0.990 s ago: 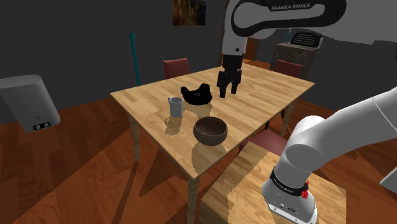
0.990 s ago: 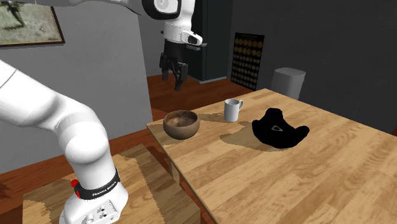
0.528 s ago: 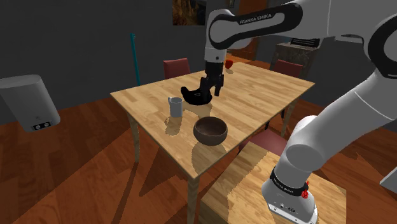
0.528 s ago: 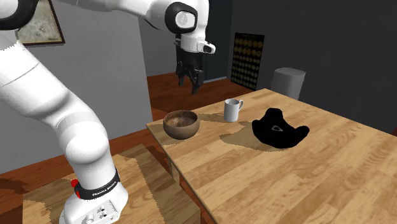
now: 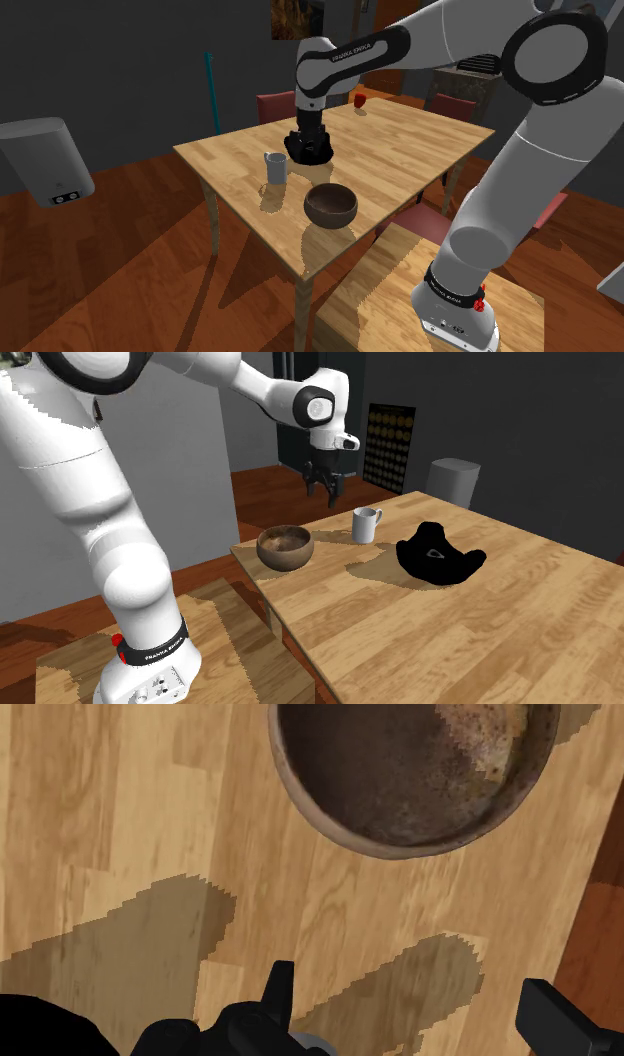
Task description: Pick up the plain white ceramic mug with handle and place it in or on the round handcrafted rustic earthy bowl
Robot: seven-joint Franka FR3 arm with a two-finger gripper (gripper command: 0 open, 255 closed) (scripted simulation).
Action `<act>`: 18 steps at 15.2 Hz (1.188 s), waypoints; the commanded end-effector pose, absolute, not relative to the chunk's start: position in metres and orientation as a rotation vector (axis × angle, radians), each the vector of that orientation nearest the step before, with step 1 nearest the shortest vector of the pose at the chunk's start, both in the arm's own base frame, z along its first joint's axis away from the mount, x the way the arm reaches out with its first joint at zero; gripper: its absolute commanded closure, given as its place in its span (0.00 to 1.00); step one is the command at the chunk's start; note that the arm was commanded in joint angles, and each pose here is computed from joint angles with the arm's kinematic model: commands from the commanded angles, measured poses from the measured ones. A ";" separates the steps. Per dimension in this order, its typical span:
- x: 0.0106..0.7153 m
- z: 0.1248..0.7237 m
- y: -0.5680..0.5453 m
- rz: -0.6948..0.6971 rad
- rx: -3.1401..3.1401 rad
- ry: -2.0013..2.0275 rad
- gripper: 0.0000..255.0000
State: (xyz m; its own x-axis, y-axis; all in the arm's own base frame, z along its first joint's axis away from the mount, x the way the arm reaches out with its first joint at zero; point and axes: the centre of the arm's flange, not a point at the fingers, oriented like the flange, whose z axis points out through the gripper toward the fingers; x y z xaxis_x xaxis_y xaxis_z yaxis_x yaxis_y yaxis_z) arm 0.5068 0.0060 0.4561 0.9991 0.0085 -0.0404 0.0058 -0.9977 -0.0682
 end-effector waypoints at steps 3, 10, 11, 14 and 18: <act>0.554 0.438 0.012 0.027 -3.093 -0.020 0.00; 0.633 0.404 0.018 -0.035 -3.126 -0.037 0.00; 0.645 0.399 0.018 -0.044 -3.131 -0.039 0.00; 0.668 0.385 0.020 -0.062 -3.140 -0.044 0.00; 0.669 0.364 0.020 -0.062 -3.140 -0.044 0.00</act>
State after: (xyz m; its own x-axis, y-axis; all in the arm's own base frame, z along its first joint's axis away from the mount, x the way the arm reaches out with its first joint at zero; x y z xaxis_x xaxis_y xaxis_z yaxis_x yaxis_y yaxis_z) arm 0.6684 0.0211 0.3686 0.9989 0.0279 0.0385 0.0279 -0.9996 0.0000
